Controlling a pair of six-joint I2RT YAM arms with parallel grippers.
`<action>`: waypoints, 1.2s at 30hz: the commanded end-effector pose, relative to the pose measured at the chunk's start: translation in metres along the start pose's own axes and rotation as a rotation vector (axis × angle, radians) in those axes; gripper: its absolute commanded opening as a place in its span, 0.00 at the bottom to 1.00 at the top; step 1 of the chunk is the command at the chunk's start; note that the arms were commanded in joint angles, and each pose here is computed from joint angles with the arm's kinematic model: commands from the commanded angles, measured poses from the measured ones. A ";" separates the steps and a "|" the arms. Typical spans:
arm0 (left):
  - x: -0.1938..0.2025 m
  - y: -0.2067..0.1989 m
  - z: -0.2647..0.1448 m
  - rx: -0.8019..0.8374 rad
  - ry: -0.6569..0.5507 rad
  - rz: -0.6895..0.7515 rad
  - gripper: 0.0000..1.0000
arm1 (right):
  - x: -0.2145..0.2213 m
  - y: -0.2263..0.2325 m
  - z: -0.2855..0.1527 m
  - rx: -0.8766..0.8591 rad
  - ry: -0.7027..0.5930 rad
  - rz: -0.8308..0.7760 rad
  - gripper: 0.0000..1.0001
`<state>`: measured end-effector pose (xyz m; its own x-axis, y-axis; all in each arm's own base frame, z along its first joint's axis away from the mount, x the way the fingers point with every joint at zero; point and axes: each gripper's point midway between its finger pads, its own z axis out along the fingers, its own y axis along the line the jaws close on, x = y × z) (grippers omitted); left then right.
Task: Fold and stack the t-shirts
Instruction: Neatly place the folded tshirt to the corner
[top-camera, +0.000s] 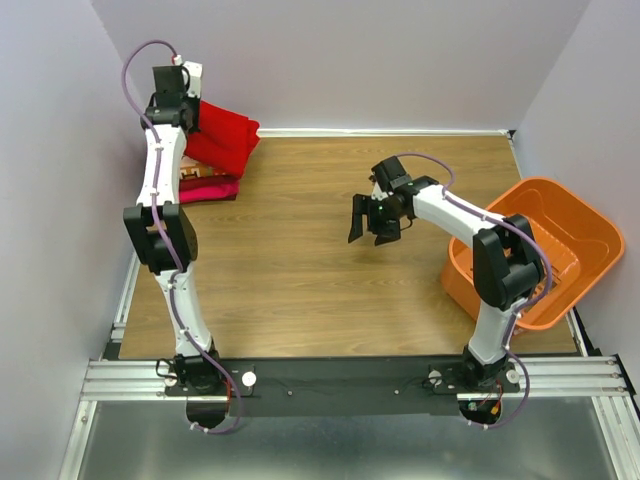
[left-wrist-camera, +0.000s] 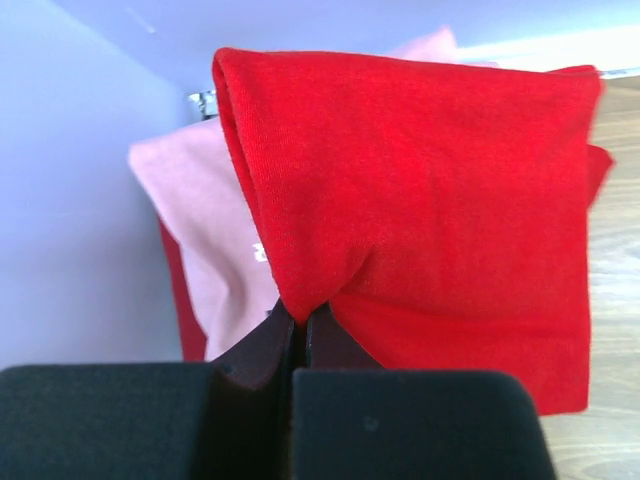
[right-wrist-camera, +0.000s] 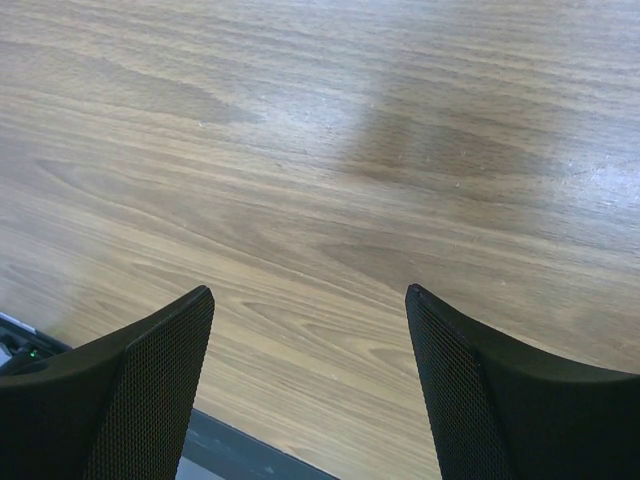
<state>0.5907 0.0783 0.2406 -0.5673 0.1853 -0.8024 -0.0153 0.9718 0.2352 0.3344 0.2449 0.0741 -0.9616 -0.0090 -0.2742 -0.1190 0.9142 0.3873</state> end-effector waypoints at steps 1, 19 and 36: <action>-0.037 0.033 -0.024 -0.043 -0.128 -0.038 0.00 | 0.007 0.001 -0.010 -0.014 0.007 0.011 0.84; -0.003 0.067 0.006 -0.077 -0.074 -0.149 0.09 | 0.009 0.001 -0.013 -0.014 0.003 0.014 0.85; -0.069 0.062 -0.097 -0.100 -0.334 -0.282 0.98 | -0.032 0.014 -0.046 0.002 -0.165 -0.037 0.86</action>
<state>0.5676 0.1311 0.2827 -0.4415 -0.0164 -0.8971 -0.2185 0.9717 0.0897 0.3385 0.2435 0.1033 -0.9396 0.0117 -0.3421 -0.1332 0.9081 0.3971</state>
